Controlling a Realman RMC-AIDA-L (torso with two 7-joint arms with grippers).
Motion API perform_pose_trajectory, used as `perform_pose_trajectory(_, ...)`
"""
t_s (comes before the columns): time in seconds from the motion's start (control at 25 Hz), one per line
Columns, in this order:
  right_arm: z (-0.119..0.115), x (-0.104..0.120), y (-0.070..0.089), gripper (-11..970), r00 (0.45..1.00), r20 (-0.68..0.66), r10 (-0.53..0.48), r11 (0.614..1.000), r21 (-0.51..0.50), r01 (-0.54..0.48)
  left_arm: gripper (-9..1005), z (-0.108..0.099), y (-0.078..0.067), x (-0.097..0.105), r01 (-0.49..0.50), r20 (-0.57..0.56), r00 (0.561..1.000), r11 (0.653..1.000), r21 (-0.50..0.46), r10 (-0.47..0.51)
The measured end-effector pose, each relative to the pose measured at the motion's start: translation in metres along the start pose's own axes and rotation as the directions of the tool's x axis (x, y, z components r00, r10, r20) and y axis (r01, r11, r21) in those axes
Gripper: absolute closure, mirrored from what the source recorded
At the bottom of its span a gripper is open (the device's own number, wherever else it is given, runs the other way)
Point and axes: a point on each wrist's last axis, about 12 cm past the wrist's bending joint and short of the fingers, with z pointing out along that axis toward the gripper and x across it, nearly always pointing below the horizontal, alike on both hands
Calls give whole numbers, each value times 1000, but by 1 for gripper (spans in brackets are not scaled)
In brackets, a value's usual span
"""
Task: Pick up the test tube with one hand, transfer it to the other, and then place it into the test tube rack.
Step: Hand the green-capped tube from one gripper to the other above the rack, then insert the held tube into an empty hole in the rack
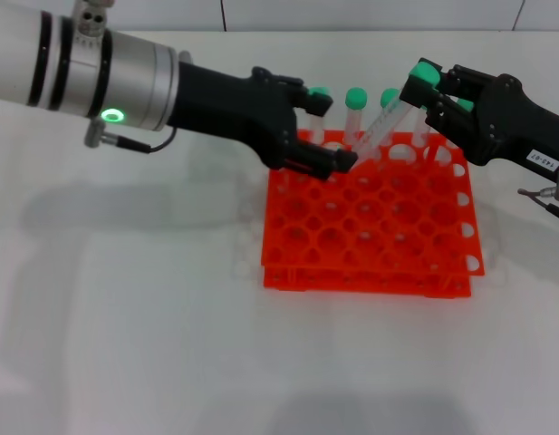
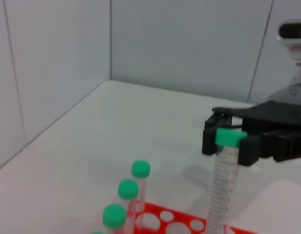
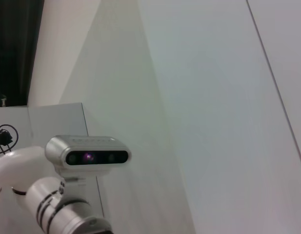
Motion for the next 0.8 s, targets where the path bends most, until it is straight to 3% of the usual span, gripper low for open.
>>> perform_pose_trajectory(0.08,0,0,0,712,1000,-1,-1,1000,0,1,385,-7,-4,-2,6,-21,1000,1000,-28,-7)
perform_pose_trajectory(0.2,-1,-1,-1,712,1000,-5,-3,1000,-1,3,193,-20,-10,-2,24,-48,998,996,-86,-28)
perform_pose_trajectory(0.44,-2,-2,-2,713,1000,-11,-15,1000,-3,15,102,-45,-19,3,70,-74,993,977,-202,-87)
perform_pose_trajectory(0.8,1,-14,-13,713,997,-60,-44,999,-6,44,102,-70,-50,51,54,-6,998,948,-313,-59)
